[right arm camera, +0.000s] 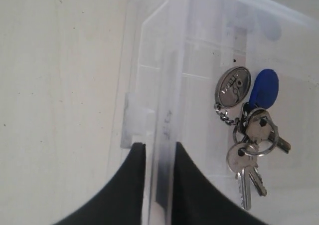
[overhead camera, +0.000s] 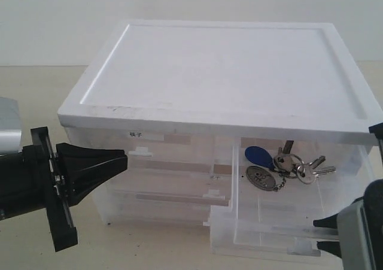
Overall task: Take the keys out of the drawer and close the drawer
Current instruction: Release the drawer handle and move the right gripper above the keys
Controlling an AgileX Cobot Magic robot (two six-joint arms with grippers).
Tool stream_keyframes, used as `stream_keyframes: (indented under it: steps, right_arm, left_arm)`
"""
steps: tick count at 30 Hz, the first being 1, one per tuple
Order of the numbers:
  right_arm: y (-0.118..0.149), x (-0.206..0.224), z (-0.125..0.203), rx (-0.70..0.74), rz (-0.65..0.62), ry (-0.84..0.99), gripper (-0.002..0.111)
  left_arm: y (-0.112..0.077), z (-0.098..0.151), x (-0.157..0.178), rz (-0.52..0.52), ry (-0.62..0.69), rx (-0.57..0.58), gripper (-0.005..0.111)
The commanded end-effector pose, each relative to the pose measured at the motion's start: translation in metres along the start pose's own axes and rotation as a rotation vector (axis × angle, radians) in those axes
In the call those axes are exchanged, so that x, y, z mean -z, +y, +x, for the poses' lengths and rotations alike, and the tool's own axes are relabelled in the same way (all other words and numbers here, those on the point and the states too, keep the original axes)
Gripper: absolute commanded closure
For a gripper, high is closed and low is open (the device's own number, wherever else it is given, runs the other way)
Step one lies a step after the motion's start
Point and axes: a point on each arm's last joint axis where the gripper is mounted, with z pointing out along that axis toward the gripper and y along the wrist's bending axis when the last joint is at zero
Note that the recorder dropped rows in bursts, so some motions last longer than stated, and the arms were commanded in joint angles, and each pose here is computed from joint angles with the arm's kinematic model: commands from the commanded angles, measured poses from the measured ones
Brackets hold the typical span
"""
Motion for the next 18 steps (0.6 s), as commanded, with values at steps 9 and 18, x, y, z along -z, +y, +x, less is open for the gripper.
stream_keyframes:
  steps: [9,18]
  right_arm:
    - [0.0024,-0.0002,-0.0019,0.019,-0.018,-0.028,0.088]
    - [0.0003,0.0014,-0.0050,-0.010,-0.003,-0.059,0.056]
  left_arm:
    - [0.0026,-0.0018,-0.0008,-0.023,-0.019,-0.001,0.102]
    - [0.0026,-0.0018,-0.0008,-0.023,-0.019,-0.001,0.102]
